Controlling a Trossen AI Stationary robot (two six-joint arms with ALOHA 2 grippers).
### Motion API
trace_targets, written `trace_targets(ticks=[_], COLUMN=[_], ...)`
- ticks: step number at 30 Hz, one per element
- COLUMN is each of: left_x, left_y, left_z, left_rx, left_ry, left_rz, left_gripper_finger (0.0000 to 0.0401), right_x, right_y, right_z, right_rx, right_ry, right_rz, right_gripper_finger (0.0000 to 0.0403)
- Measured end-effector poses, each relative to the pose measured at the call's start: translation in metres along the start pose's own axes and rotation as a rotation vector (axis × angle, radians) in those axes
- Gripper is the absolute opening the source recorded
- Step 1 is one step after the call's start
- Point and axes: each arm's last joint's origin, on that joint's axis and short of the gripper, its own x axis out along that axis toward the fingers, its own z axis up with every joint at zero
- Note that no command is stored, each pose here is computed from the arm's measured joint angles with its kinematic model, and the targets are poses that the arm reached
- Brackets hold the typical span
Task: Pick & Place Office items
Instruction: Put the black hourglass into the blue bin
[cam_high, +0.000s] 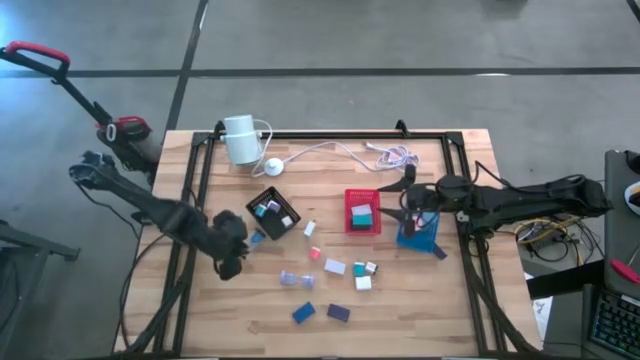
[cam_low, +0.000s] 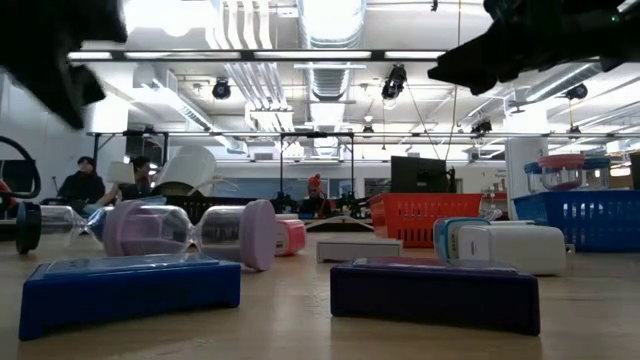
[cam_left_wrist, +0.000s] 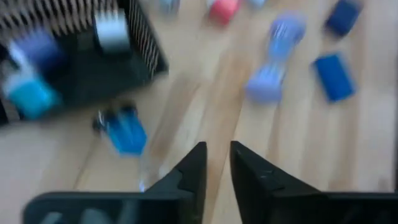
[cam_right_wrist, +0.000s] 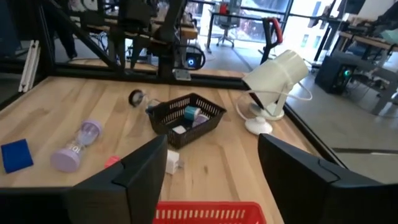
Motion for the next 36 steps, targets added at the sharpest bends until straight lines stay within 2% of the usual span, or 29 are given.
trace_targets(ticks=[5, 8, 14, 18, 22, 29, 36], left_x=[0.013, 0.017, 0.023, 0.035, 0.056, 0.083, 0.100], left_y=[0.006, 0.007, 0.007, 0.005, 0.003, 0.002, 0.002], left_z=[-0.013, -0.015, -0.013, -0.016, -0.020, -0.029, -0.034], left_rx=[-0.088, -0.137, -0.255, -0.321, -0.339, -0.318, -0.246], left_ry=[0.145, 0.168, 0.113, 0.100, 0.091, 0.160, 0.232], left_rz=[0.168, 0.215, 0.278, 0.300, 0.281, 0.377, 0.437], left_gripper_finger=[0.0150, 0.0204, 0.0324, 0.0382, 0.0398, 0.0399, 0.0392], right_x=[0.001, -0.002, -0.013, -0.017, -0.018, -0.018, -0.018], right_y=[0.001, 0.002, 0.003, 0.003, 0.003, 0.003, 0.003], right_z=[-0.007, -0.013, -0.016, -0.019, -0.019, -0.021, -0.021], right_rx=[0.018, 0.027, 0.035, 0.033, 0.029, 0.024, 0.007], right_ry=[0.010, -0.026, -0.134, -0.145, -0.145, -0.132, -0.132], right_rz=[0.004, 0.047, 0.067, 0.067, 0.068, 0.068, 0.067], right_gripper_finger=[0.0253, 0.0233, 0.0139, 0.0066, 0.0015, 0.0013, 0.0009])
